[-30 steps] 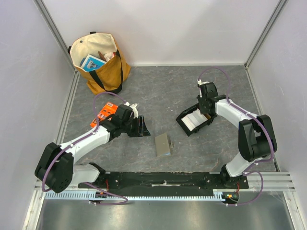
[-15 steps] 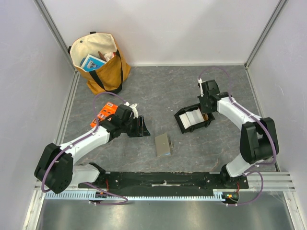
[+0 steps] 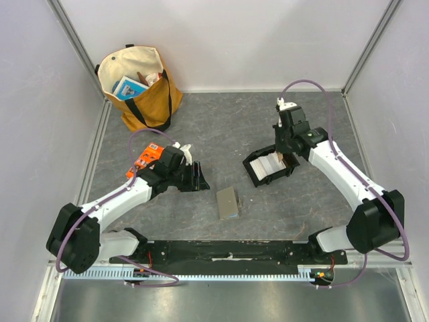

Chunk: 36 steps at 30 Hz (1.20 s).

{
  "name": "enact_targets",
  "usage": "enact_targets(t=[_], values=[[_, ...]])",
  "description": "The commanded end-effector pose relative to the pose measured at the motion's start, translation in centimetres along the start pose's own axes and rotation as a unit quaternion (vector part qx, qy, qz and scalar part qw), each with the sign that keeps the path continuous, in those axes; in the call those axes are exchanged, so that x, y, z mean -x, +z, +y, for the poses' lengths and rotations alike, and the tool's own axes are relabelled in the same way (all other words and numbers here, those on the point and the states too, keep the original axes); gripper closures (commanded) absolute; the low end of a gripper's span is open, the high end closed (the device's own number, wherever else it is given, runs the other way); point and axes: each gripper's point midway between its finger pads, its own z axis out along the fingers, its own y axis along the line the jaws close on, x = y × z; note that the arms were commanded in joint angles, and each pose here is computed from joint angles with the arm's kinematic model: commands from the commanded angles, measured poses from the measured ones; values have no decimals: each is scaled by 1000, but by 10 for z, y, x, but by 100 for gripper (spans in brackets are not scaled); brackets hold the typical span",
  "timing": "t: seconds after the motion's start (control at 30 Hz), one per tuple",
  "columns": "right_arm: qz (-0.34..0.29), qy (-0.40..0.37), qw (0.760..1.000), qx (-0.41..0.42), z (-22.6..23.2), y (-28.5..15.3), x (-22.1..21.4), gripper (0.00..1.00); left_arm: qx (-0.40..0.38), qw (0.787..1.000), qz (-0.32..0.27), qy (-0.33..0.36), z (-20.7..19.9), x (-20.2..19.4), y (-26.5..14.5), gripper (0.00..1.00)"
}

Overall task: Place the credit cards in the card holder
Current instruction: Pick up the credit card from the storage box, then insert the credit card into the card holder.

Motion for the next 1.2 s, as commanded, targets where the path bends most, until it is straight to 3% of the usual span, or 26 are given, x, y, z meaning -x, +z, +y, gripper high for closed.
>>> enact_targets(t=[0.0,0.1,0.3,0.6,0.93,1.17], values=[[-5,71,997,0,31,-35,-10,100,-14,1000,-14,14,-9,8,-7,44],[12,90,995,47,61,-51,-31,100,-7,1000,-23,10,-8,10,-10,44],[58,48,996,51,85,-70,-94,100,6,999,-33,-1,-4,12,-14,44],[96,7,995,-17,114,-62,-173,100,10,999,-33,-8,-2,8,-16,44],[83,4,997,-7,135,-36,-192,100,12,999,-30,-12,1,2,-17,44],[88,-22,996,-22,131,-25,-200,91,13,999,-28,-14,1,3,-15,44]])
